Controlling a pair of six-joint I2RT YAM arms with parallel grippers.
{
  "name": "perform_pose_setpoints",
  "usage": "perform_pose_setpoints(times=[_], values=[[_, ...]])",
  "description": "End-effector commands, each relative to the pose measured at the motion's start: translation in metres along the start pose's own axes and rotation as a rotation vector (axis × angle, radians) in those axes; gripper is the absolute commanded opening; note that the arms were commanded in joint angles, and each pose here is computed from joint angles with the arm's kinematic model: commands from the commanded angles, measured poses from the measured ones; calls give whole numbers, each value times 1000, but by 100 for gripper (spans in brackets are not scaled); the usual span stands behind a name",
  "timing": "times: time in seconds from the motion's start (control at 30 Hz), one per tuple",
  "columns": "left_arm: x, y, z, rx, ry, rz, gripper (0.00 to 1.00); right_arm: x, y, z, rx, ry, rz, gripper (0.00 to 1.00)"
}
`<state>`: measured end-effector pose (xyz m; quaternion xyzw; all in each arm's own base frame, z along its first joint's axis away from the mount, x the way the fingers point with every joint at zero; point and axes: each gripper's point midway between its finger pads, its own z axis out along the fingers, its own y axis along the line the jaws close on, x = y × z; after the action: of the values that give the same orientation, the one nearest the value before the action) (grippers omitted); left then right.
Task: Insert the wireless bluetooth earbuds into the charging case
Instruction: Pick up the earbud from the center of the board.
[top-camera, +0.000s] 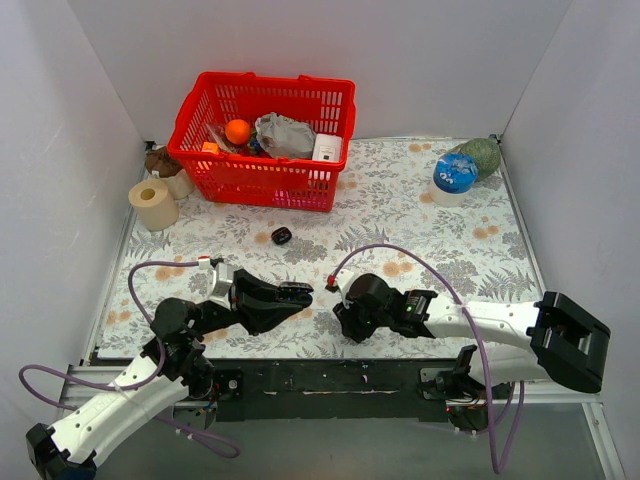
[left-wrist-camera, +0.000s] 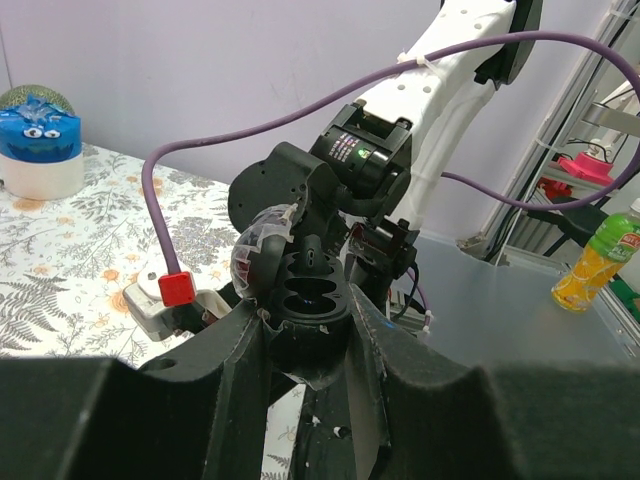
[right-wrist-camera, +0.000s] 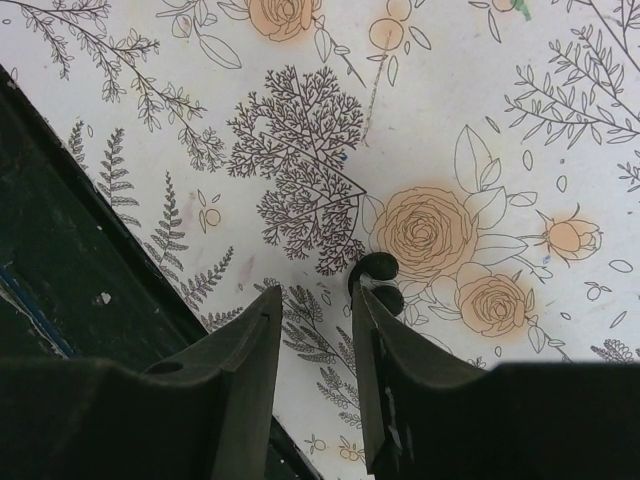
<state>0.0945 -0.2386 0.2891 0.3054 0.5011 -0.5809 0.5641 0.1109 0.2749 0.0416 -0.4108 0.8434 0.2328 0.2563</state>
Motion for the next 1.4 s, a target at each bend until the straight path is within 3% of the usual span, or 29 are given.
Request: perform_pose_setpoints(times=[0.0, 1.0, 1.37], values=[[-1, 1, 1, -7, -8, 1, 0, -18, -1, 1, -15, -51, -3, 42], [2, 1, 0, -5, 0, -11, 0, 6, -24, 12, 22, 27, 50, 43], [2, 2, 1, -5, 0, -13, 0, 4, -38, 9, 94, 13, 68, 28]])
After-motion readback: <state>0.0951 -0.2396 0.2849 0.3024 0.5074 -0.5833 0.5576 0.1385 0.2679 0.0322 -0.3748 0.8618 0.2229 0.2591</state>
